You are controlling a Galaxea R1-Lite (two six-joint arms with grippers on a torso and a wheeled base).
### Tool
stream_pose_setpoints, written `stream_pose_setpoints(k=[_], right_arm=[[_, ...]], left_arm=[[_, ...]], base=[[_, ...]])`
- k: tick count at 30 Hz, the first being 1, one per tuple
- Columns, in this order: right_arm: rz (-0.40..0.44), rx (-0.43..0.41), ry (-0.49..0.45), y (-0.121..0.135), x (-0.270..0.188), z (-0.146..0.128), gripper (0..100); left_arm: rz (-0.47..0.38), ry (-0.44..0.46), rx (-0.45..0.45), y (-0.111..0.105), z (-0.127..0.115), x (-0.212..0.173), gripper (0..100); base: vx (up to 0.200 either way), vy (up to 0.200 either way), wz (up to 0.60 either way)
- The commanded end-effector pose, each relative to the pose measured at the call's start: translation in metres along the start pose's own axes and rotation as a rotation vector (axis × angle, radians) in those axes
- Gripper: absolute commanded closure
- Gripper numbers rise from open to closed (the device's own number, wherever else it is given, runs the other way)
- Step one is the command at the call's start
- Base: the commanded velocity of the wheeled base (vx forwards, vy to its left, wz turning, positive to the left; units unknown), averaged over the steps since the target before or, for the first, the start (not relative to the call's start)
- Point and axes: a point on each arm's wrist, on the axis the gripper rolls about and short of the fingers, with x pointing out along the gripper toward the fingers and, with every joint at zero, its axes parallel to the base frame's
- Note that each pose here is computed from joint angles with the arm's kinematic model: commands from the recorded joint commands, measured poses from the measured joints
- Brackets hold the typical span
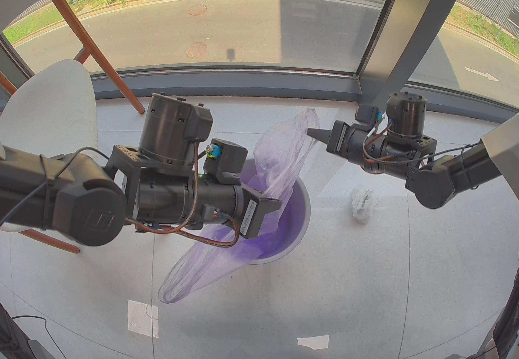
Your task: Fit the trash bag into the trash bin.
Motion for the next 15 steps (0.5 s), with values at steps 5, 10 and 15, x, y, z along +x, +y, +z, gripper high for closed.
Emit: stream_pose_setpoints(k=[5, 10, 15], right_arm=[[-0.007, -0.094, -0.038, -0.009, 0.005, 0.022, 100], [-0.018, -0.086, -0.029, -0.013, 0.004, 0.02, 100], [-0.018, -0.087, -0.027, -0.013, 0.004, 0.02, 100]], left_arm=[[0.044, -0.03, -0.058, 0.022, 0.001, 0.015, 0], [0.07, -0.021, -0.109, 0.029, -0.015, -0.023, 0], [0.1, 0.034, -0.132, 0.033, -0.042, -0.039, 0]], base=[[0.0, 0.0, 0.0], [0.0, 0.0, 0.0], [0.0, 0.0, 0.0]])
